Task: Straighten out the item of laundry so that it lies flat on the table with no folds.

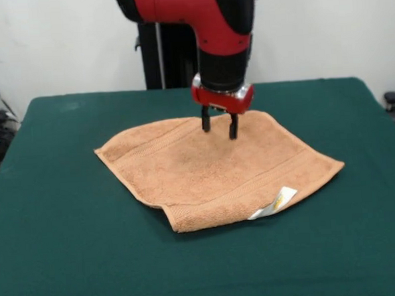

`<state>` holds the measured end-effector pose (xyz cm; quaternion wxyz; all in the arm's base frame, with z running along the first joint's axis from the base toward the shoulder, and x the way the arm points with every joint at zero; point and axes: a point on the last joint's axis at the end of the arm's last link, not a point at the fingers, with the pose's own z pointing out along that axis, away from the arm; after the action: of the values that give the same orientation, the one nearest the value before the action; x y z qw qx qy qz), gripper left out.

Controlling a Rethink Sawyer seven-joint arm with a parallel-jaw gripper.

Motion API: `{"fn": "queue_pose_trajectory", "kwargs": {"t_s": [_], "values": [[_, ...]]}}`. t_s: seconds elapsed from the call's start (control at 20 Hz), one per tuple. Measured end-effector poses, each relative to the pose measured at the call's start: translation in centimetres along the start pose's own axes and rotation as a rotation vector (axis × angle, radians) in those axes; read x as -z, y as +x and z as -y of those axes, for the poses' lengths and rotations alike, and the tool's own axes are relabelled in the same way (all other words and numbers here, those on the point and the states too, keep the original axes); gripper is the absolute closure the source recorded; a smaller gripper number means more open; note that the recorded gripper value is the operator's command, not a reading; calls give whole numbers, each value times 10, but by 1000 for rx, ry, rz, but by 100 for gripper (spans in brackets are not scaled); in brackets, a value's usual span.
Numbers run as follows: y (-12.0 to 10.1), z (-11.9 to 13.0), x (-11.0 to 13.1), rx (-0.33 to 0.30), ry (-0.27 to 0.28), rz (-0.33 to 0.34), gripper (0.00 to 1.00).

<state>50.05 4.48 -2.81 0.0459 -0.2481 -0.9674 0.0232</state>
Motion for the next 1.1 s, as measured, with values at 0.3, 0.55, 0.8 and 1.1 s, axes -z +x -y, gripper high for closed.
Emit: {"fn": "queue_pose_trajectory", "kwargs": {"t_s": [0.3,0.55,0.8,1.1], "values": [[-1,-2,-11,5,2,8,0],[0,-2,-11,12,10,15,0],[0,-2,-10,13,10,17,0],[6,0,-9,11,-6,45,0]]}}
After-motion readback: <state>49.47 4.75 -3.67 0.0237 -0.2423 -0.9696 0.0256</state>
